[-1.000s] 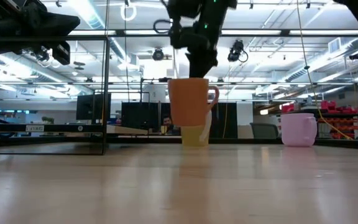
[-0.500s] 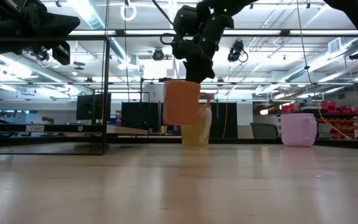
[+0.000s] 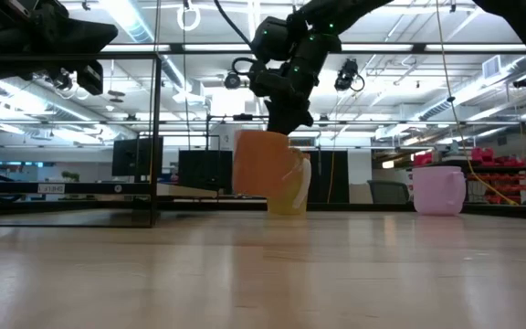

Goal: Stack small to large cups/mugs on shelf
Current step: Move the orange mug to the top middle of the table

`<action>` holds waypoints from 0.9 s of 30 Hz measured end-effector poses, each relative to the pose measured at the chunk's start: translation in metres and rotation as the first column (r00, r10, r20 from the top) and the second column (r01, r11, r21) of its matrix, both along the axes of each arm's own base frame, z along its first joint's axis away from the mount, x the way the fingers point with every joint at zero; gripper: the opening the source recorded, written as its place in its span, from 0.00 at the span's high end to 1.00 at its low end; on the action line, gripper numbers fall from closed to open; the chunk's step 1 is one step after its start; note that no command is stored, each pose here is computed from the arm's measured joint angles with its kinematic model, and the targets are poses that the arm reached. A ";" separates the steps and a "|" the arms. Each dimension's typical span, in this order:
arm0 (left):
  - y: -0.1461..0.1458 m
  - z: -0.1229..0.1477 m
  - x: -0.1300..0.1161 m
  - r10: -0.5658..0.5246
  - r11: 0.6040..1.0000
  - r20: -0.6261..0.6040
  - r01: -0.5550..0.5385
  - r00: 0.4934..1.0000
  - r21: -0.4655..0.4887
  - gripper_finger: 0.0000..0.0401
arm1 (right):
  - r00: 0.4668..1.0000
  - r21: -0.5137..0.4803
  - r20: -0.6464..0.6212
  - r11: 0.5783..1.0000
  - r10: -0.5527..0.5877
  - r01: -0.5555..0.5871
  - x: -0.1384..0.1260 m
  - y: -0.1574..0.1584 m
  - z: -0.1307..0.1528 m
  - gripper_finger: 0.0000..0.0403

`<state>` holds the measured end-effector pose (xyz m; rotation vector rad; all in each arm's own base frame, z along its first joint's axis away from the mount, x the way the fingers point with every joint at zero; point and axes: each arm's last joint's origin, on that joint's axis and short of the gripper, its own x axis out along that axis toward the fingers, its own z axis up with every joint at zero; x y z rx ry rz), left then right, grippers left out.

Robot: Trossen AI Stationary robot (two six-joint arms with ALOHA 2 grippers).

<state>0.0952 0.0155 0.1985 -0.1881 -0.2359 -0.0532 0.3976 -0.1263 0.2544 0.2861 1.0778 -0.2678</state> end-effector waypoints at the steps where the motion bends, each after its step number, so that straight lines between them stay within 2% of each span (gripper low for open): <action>1: 0.000 0.000 0.000 0.000 1.000 0.000 0.000 1.000 0.001 0.98 | 1.000 -0.002 -0.002 1.000 -0.006 0.006 -0.001 -0.002 -0.001 0.97; 10: 0.000 0.000 0.000 0.001 1.000 0.000 -0.001 1.000 0.002 0.94 | 0.998 0.003 -0.002 0.998 -0.063 0.063 -0.004 -0.018 -0.005 0.97; 18: 0.000 0.000 0.000 0.001 1.000 0.000 -0.001 1.000 0.002 0.97 | 0.997 -0.007 -0.001 0.997 -0.075 0.075 -0.004 -0.018 -0.004 0.97; 27: 0.000 0.000 0.000 0.003 1.000 0.001 -0.003 1.000 0.004 0.94 | 0.998 -0.008 0.008 0.998 -0.059 0.059 0.006 -0.017 -0.016 0.97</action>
